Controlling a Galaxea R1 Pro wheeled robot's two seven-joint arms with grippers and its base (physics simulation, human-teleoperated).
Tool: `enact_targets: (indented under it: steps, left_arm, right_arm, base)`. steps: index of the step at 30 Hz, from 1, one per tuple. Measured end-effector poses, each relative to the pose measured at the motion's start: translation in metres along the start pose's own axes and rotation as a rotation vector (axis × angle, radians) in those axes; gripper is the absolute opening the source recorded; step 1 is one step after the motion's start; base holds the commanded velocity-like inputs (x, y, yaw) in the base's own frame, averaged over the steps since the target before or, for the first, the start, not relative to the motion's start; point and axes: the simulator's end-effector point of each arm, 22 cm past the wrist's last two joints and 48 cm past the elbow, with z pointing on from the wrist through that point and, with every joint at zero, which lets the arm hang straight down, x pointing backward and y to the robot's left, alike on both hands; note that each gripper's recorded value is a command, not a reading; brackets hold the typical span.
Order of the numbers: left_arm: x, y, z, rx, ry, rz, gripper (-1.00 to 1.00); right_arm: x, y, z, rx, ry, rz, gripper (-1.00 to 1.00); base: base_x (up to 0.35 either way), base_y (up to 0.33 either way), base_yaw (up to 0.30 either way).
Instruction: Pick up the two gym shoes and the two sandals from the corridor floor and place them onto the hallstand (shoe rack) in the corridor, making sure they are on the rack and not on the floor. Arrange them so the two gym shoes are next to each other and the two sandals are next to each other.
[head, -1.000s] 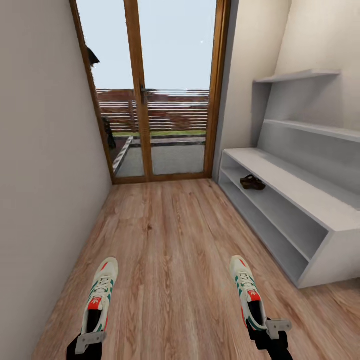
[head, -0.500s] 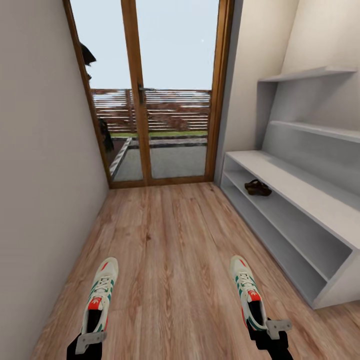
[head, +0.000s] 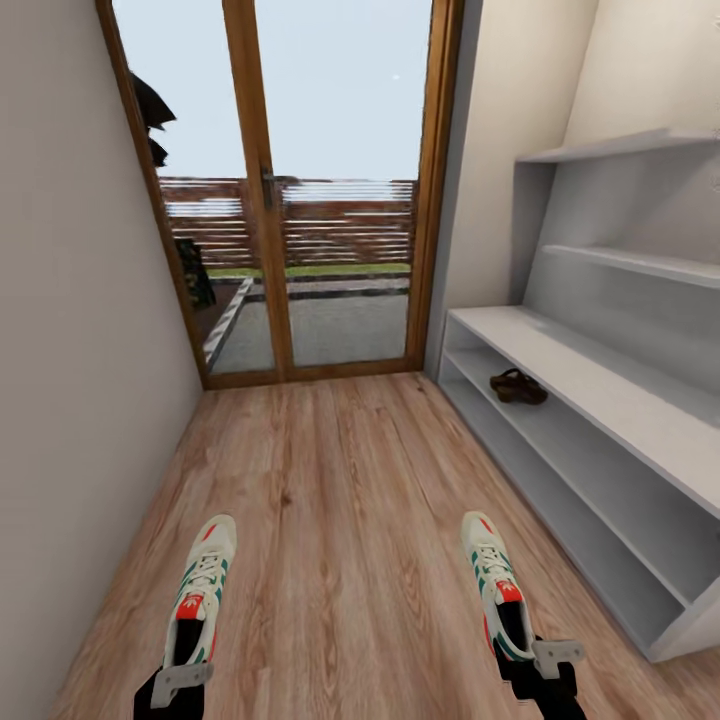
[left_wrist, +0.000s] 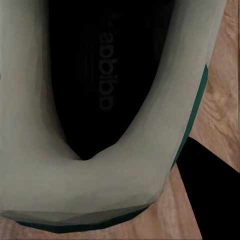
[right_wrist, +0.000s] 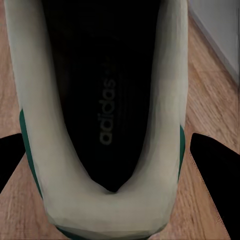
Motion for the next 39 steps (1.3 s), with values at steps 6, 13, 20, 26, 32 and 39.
enact_targets:
  steps: [6,13,20,26,32,39]
  left_arm:
    - [-0.0016,0.0,0.0,0.0,-0.003,0.0,-1.0]
    - [-0.0029,0.0001,-0.0001,0.0,-0.006,-0.001,-1.0]
    - [-0.0032,0.0,0.0,0.0,-0.007,-0.001,-1.0]
    - [-0.0033,0.0,0.0,0.0,-0.007,-0.001,-1.0]
    - [-0.003,0.0,-0.0001,0.0,-0.006,-0.001,-1.0]
    - [-0.0023,0.0,-0.0004,0.0,-0.005,-0.001,-1.0]
  right_arm:
    - [-0.0016,-0.0005,-0.0001,0.001,-0.003,0.0,-1.0]
    - [-0.0031,-0.0006,-0.0001,0.001,-0.006,0.0,-1.0]
    - [-0.0032,-0.0008,-0.0001,0.001,-0.006,0.001,-1.0]
    - [-0.0033,-0.001,-0.0001,0.002,-0.007,0.001,-1.0]
    - [-0.0034,-0.001,-0.0001,0.002,-0.007,0.001,-1.0]
    - [-0.0034,-0.0012,-0.0001,0.003,-0.007,0.001,-1.0]
  base:
    - [0.327,0.151,-0.231]
    - [0.303,0.209,-0.156]
    - [0.296,0.22,-0.101]
    - [0.296,0.22,-0.248]
    - [0.322,0.126,-0.263]
    - [0.336,0.075,-0.264]
